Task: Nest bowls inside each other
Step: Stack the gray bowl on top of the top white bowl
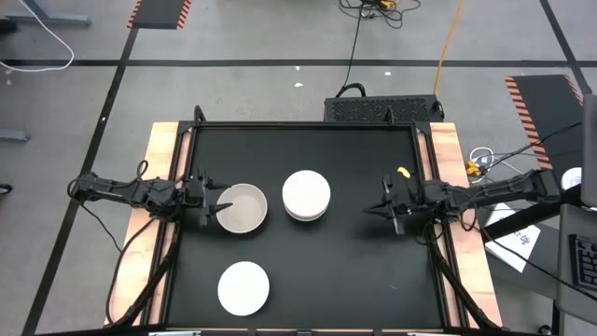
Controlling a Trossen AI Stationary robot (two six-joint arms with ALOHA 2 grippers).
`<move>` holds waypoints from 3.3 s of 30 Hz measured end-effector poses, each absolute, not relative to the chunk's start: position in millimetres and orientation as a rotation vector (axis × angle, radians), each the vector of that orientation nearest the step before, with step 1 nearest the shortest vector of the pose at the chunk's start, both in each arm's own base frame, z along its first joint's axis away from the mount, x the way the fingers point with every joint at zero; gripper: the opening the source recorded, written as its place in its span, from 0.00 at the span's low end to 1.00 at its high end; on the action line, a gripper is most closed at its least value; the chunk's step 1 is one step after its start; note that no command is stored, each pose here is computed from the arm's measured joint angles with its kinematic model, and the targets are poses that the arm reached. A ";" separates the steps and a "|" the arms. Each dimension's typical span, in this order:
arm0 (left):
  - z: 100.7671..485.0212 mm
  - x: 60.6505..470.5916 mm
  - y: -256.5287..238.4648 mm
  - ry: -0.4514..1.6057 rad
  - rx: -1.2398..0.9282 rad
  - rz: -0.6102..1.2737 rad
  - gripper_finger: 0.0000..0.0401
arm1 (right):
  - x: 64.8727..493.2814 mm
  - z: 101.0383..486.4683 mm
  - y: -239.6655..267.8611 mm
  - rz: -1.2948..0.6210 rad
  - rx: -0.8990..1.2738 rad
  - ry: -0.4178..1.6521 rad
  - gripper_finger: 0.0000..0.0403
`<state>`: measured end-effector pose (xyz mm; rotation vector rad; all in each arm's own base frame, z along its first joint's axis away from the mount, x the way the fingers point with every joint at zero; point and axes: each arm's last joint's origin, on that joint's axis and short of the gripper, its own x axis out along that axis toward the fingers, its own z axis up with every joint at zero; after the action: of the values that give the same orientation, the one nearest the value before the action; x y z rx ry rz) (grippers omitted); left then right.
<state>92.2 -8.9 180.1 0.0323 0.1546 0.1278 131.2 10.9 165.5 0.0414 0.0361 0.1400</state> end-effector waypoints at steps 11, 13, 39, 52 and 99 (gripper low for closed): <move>178.7 91.9 -8.6 0.168 0.026 0.138 0.66 | 131.4 151.7 9.2 0.083 0.020 0.173 0.00; 178.3 91.8 -8.4 0.172 0.027 0.145 0.66 | 131.9 149.7 8.5 0.057 0.031 0.192 0.00; 189.0 96.0 -9.1 0.066 -0.048 0.150 0.66 | 132.5 147.3 8.8 0.063 0.040 0.214 0.00; 210.9 119.6 -16.1 0.146 -0.126 0.072 0.77 | 134.1 143.4 8.9 0.059 0.071 0.249 0.00; 196.0 223.2 -28.7 0.958 -0.407 -0.009 0.88 | 134.7 139.0 9.2 0.055 0.102 0.291 0.00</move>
<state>223.2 -28.7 196.0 -0.4067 0.9585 -0.0090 134.7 9.2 139.0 0.1025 0.2907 0.0550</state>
